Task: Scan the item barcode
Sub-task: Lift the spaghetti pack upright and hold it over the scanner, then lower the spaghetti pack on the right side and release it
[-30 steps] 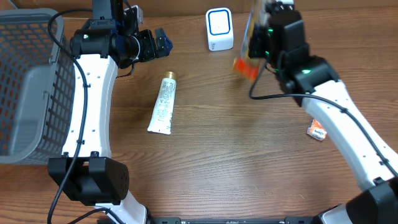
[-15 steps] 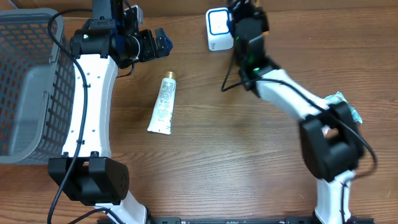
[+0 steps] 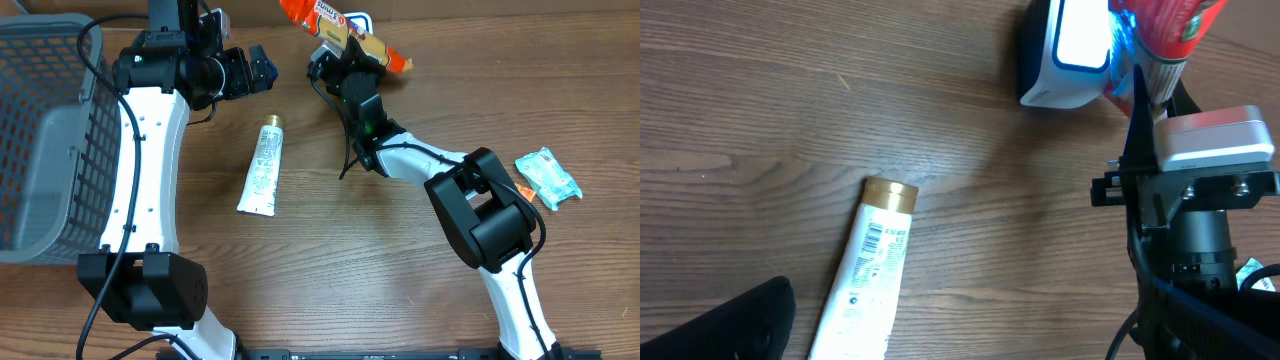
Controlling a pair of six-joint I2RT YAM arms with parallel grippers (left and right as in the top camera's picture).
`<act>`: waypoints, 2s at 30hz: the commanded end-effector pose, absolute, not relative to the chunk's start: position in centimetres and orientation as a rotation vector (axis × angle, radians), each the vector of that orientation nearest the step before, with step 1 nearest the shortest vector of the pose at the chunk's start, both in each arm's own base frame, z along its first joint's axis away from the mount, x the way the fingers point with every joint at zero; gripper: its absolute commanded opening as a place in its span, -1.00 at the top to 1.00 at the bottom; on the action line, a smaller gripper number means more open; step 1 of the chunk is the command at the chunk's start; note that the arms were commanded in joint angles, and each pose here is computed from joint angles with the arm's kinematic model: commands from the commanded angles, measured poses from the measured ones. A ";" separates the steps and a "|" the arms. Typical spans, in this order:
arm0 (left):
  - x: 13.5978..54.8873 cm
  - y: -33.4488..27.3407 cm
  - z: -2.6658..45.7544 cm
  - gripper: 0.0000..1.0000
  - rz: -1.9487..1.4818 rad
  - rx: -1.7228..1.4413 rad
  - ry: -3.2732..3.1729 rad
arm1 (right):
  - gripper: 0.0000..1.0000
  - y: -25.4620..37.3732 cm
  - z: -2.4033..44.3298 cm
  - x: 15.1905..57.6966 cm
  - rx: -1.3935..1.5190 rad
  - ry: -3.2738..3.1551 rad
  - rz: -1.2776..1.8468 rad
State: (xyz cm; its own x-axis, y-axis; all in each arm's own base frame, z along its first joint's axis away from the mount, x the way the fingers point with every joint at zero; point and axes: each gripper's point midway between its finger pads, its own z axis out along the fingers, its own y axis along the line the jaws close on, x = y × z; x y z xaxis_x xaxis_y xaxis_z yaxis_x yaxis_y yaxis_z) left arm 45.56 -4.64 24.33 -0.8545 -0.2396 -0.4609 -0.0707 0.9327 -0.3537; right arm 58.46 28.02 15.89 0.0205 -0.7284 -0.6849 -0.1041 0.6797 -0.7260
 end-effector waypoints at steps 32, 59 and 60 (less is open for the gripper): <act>45.7 -4.7 24.4 -0.99 -0.440 -0.192 2.570 | 0.93 19.3 38.3 46.5 -0.149 1.808 0.043; 45.7 -4.7 24.4 -0.99 -0.440 -0.192 2.570 | -0.05 -0.3 8.7 32.7 0.189 3.036 0.034; 45.7 -4.7 24.4 -1.00 -0.440 -0.192 2.570 | -0.23 -0.7 8.8 32.6 0.214 3.037 0.048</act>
